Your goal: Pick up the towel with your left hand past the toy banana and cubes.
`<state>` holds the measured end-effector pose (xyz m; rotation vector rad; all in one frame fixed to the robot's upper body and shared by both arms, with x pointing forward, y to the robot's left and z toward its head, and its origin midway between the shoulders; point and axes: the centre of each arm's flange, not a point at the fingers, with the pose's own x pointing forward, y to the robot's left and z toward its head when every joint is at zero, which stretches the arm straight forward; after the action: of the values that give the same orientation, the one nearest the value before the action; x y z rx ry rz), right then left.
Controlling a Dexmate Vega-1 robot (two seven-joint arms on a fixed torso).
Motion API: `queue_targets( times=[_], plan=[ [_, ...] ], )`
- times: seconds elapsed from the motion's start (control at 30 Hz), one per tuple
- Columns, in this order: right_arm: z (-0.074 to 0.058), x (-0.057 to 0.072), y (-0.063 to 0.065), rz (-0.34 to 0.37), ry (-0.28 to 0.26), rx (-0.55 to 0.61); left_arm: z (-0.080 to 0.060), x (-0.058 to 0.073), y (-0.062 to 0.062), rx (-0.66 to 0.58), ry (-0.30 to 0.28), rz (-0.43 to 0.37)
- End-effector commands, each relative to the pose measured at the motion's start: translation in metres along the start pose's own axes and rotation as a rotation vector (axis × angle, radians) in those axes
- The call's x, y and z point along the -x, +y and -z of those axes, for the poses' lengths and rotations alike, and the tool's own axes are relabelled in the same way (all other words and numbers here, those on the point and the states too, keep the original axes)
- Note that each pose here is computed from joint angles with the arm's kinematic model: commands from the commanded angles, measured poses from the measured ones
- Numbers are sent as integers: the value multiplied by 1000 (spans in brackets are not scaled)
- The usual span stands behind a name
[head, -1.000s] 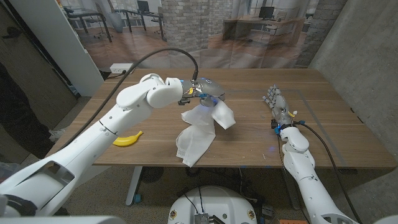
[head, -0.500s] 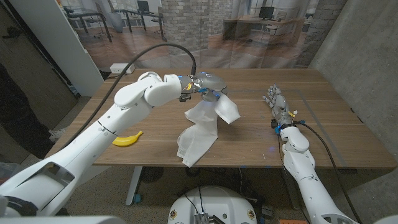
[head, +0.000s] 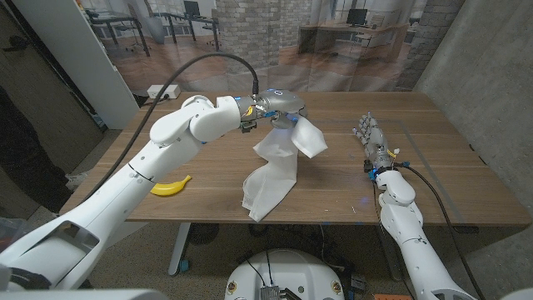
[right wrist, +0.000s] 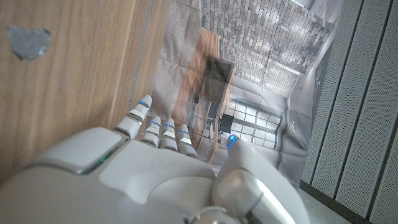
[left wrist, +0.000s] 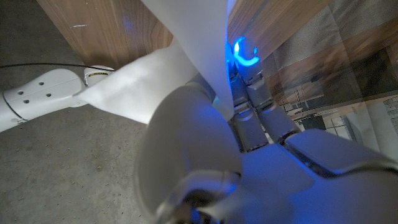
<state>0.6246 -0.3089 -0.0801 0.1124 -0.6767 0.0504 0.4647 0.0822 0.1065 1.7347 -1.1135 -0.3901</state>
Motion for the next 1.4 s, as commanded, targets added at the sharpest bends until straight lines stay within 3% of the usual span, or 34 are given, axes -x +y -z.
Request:
queue_targets(
  times=[0.03,1.4],
  plan=[
    [-2,3,-1,-4,-6,0,-2,7,13,26,-7,-96],
    [-7,16,1,-3,-19,3,-8,23,41,61,-41,-313]
  ],
)
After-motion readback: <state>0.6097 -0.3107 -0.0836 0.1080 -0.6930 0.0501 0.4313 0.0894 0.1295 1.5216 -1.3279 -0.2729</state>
